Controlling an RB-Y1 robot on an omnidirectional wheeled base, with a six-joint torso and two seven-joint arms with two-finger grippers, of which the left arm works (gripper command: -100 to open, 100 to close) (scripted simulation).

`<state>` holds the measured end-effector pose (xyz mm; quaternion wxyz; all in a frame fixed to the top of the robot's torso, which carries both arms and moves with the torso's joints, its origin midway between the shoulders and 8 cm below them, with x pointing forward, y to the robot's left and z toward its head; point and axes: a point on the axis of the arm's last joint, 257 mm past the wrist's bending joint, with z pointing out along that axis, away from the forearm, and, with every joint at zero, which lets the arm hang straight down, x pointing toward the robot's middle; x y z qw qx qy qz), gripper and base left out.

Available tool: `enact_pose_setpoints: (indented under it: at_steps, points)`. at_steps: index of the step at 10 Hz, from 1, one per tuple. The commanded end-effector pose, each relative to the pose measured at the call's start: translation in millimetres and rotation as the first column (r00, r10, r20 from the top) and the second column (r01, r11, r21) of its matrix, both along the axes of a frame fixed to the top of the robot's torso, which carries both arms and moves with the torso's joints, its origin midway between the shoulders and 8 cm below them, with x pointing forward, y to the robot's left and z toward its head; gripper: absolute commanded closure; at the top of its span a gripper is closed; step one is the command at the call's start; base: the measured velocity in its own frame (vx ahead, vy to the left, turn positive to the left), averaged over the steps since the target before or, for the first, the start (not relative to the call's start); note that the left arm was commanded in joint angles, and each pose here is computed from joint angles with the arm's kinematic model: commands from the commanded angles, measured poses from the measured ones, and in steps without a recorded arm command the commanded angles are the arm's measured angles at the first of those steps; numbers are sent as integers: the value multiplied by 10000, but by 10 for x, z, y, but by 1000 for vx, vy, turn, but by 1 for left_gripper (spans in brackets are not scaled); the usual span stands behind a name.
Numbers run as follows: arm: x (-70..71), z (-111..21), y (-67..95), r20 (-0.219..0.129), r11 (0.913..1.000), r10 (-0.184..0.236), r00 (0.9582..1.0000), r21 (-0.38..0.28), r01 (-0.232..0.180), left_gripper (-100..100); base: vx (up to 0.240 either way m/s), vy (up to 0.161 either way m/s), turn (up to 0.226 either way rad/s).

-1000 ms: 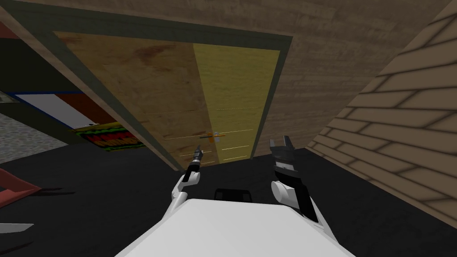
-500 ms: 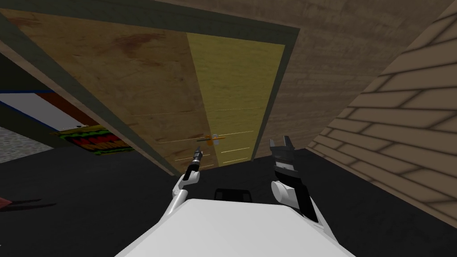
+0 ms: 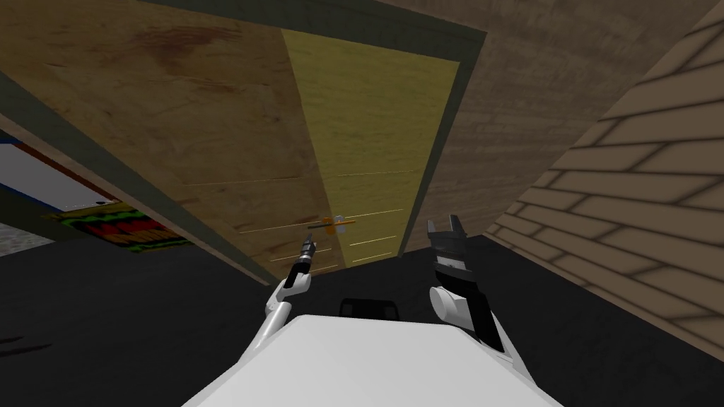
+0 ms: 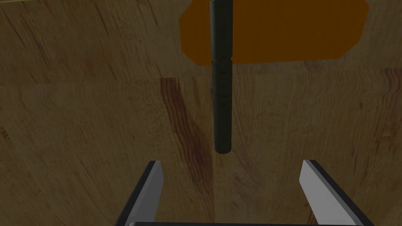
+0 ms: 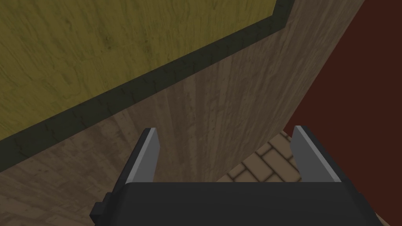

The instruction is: Pull the door open

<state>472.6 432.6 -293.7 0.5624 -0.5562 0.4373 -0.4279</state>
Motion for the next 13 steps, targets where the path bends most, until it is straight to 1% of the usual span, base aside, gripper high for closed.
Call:
enact_pose_setpoints:
  at_steps: [1,2,3,4,6,7,8,9,10,13]
  points:
    - [-122,-45,333,-123,9990,438,9990,31,-437,-100,137,-9,-90]
    - [-152,-50,411,-142,9986,534,9985,43,-533,-100,138,-6,-85]
    - [-230,-56,616,-169,9969,786,9968,68,-785,-100,171,26,-98]
    - [-230,-56,616,-169,9969,786,9968,68,-785,-100,131,29,-46]
    - [-275,-46,755,-148,9955,945,9954,63,-944,-100,92,26,-74]
    - [-266,-25,794,-74,9954,960,9954,17,-960,-100,182,49,-207]
    - [-225,-6,752,4,9962,875,9962,-39,-875,-100,207,38,-168]
    - [-245,-15,766,-49,9959,910,9958,-6,-910,-100,87,18,-27]
    - [-245,-15,766,-49,9959,910,9958,-6,-910,100,-13,-1,24]
    - [-245,-15,766,-49,9959,910,9958,-6,-910,100,-23,-4,-2]
